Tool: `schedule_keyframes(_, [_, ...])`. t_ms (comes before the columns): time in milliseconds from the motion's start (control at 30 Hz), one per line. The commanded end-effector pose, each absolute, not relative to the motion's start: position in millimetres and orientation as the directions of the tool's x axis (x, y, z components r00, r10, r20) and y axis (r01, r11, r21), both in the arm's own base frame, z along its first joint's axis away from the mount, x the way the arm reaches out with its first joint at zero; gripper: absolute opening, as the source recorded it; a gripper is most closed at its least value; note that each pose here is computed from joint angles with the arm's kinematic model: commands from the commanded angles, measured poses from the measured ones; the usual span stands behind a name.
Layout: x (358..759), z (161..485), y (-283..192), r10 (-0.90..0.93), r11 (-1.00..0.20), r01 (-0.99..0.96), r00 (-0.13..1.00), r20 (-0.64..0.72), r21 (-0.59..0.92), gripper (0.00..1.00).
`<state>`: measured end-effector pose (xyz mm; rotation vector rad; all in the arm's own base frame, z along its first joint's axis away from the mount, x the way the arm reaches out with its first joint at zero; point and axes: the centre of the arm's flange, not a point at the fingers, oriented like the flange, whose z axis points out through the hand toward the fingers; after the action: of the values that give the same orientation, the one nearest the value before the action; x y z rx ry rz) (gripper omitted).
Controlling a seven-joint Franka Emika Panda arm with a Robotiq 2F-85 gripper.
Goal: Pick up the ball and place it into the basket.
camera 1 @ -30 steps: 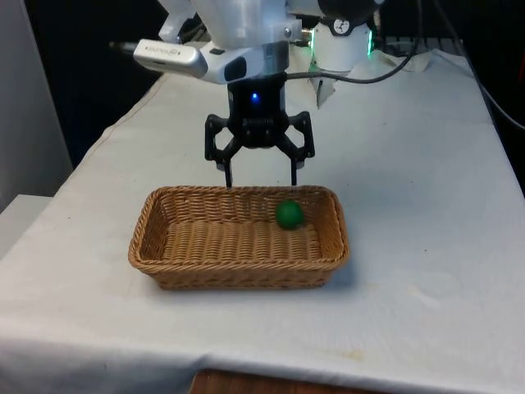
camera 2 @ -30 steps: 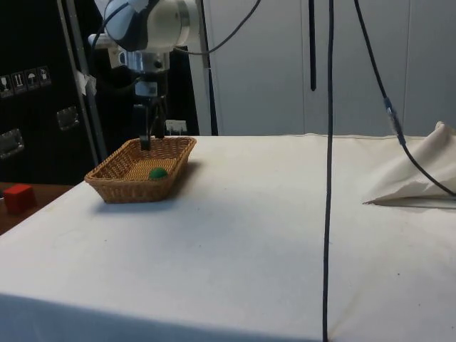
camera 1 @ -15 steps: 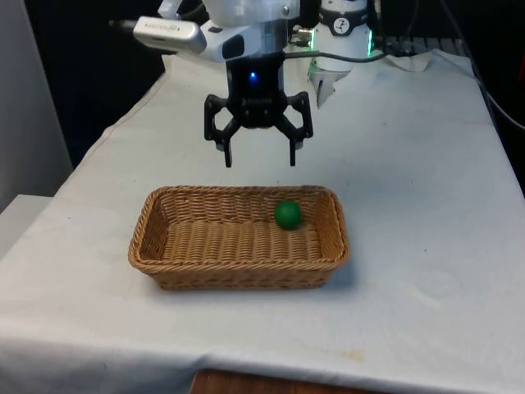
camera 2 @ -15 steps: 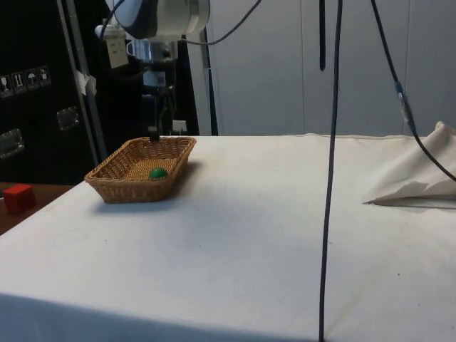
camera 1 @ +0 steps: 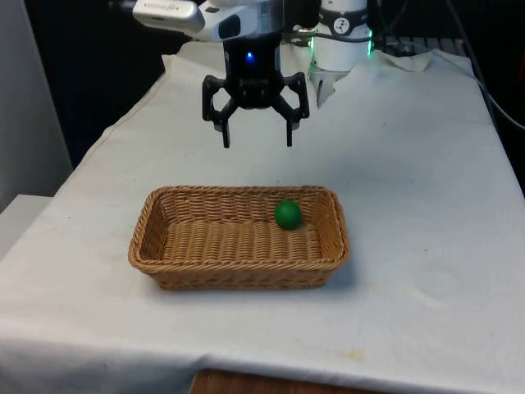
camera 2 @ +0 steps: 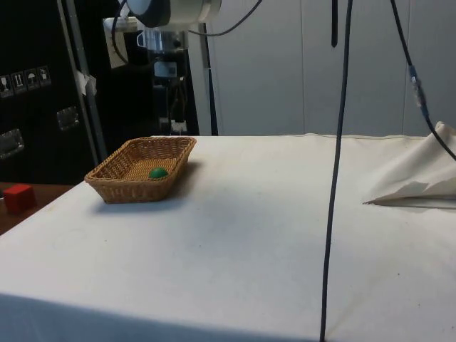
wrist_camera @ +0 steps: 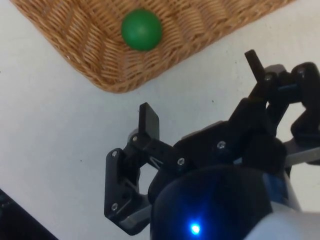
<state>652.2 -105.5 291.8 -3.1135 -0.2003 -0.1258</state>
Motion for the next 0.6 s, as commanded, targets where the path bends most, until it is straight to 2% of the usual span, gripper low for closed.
schedule_keyframes(0, [650.8, 292.5, -106.1, 0.126, -0.992, 0.127, 0.989, 0.079, -0.013, 1.0])
schedule_keyframes(567, [617.6, 317.0, -115.3, 0.12, -0.993, 0.119, 0.991, 0.055, 0.006, 1.0])
